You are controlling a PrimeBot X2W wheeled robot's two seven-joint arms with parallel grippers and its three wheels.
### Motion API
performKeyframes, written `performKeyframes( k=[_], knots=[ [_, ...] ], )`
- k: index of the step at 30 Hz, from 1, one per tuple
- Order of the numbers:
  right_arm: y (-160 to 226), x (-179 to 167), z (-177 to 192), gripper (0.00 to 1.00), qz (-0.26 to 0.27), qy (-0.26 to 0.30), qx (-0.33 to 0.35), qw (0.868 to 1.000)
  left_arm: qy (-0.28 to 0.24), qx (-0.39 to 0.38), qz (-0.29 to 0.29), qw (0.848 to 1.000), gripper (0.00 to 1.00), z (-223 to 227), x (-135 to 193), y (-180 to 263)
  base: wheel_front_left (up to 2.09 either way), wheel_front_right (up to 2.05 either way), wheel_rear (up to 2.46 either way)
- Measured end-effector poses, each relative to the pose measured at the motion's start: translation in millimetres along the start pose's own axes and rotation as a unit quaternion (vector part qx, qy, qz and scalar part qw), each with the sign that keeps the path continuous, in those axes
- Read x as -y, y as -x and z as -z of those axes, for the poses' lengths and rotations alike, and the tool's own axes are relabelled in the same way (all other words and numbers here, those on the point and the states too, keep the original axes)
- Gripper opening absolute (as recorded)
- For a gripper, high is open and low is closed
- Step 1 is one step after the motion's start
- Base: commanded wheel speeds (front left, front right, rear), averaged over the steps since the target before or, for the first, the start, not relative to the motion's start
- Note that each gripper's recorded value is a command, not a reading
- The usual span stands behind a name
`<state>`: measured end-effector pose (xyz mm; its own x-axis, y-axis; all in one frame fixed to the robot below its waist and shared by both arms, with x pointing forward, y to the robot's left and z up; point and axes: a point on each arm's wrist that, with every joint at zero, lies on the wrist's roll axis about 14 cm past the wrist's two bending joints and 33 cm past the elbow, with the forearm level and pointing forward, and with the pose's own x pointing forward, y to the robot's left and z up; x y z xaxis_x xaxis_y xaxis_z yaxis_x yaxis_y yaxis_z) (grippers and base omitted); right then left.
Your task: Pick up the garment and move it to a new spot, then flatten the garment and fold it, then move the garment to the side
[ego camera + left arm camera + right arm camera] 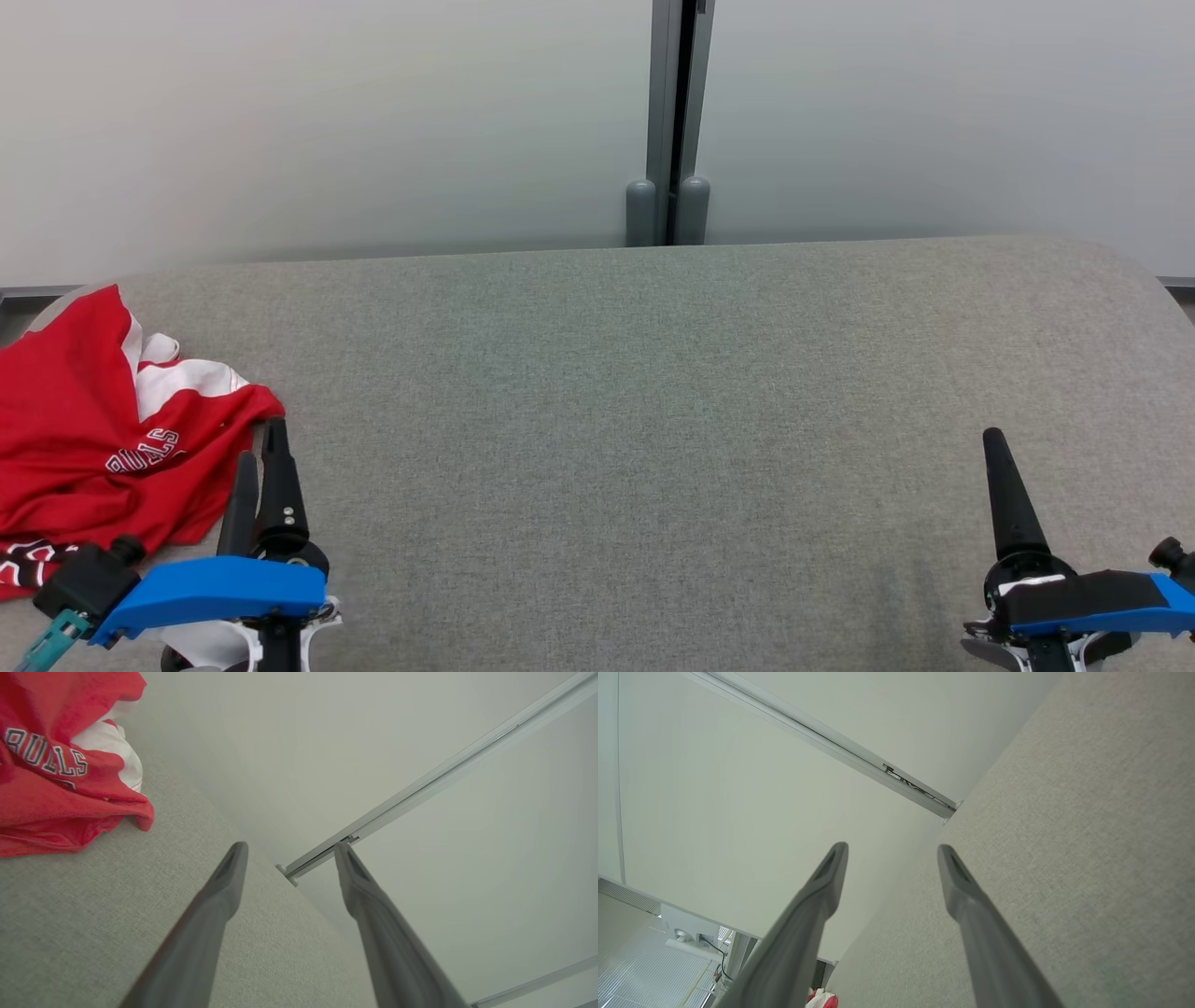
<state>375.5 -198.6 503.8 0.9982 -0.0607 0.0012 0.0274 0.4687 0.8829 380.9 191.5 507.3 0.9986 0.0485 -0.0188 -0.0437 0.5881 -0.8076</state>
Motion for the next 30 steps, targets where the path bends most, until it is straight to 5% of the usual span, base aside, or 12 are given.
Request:
performKeyframes(
  k=[30],
  knots=[
    [4, -8, 18, 1.00, -0.031, 0.227, -0.016, 0.973, -0.250, -0.003, -0.003, 0.968, 1.00, 10, -6, 6, 0.00, 0.00, 0.00]
  ],
)
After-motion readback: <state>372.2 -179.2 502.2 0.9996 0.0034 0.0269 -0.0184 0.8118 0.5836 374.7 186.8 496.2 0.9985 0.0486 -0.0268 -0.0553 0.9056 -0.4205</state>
